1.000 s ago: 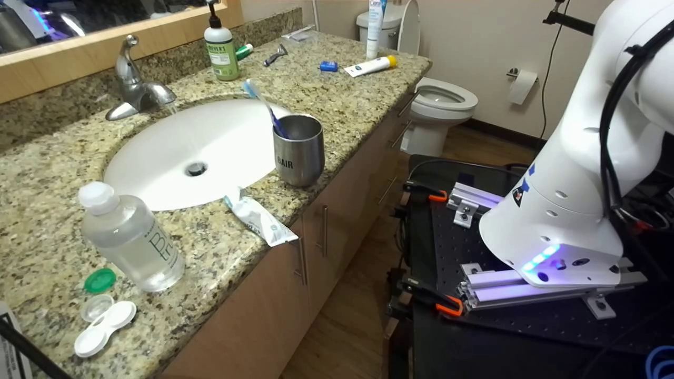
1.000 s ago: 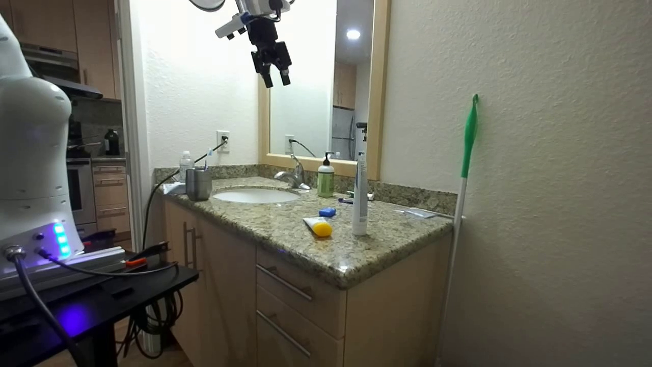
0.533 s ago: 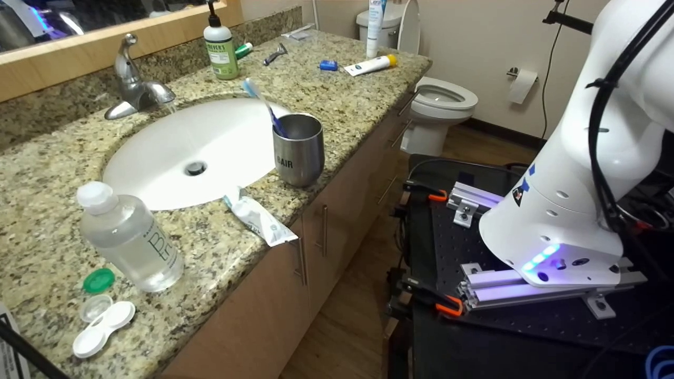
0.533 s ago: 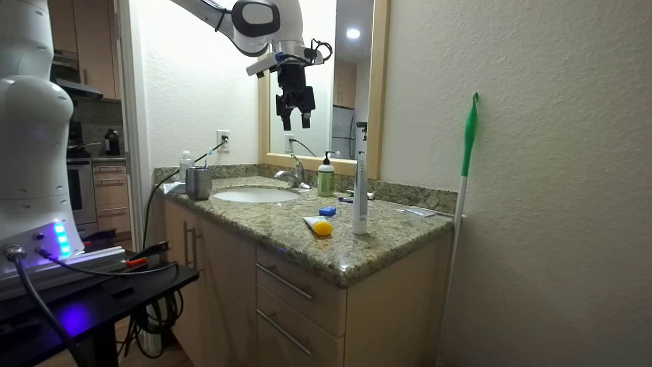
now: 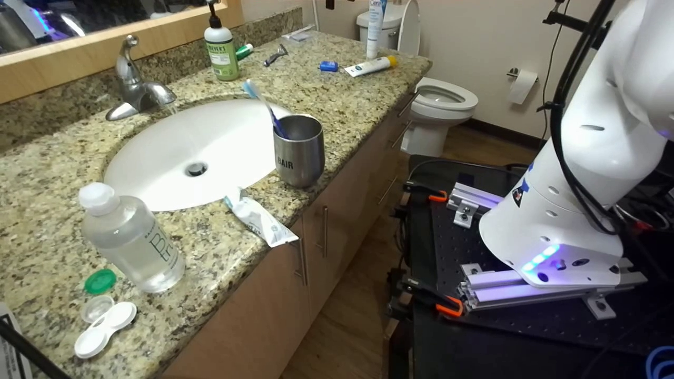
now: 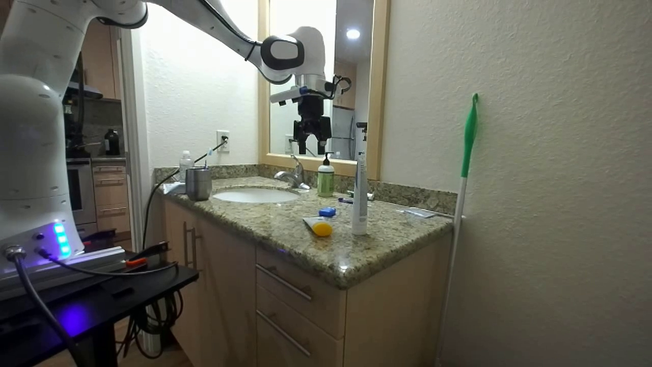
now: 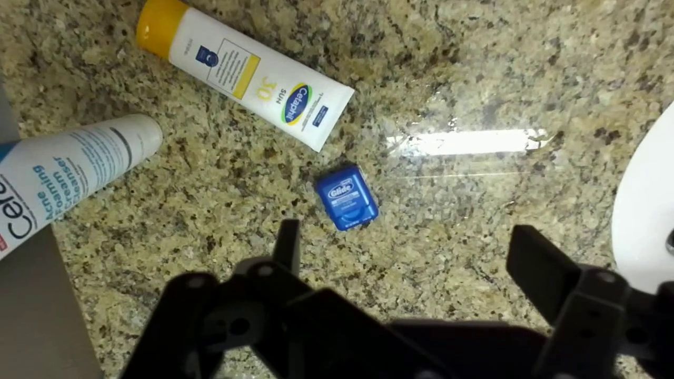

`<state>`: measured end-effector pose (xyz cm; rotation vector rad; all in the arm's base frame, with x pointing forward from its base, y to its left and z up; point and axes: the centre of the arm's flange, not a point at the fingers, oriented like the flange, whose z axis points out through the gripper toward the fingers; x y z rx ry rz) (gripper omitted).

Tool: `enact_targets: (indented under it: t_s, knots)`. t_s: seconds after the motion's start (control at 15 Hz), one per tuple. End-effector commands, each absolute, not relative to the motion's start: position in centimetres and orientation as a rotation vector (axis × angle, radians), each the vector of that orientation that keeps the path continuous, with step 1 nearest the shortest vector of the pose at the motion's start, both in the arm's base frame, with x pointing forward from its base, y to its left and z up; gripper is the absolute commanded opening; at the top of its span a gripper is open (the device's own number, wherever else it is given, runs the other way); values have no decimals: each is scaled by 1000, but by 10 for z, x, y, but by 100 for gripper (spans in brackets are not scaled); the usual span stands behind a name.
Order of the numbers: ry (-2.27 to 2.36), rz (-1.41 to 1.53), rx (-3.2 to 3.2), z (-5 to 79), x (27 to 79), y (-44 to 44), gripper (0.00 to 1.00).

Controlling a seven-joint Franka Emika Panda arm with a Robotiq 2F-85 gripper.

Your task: Move the dental floss from the right to the left side of the counter

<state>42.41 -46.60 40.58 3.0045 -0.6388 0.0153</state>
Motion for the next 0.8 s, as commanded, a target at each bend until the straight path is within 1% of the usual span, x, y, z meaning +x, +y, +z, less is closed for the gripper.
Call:
enact_targets:
  t_s: [0.0, 0.07, 0.13, 0.33, 0.73]
  knots:
    - [-640, 20, 3003, 407, 424, -467, 100]
    - [-695, 47, 2981, 405, 433, -471, 100]
    - [-741, 14, 2969, 391, 451, -481, 100]
    - [-773, -94, 2948, 343, 477, -489, 100]
    - [-540, -424, 2726, 260, 487, -488, 100]
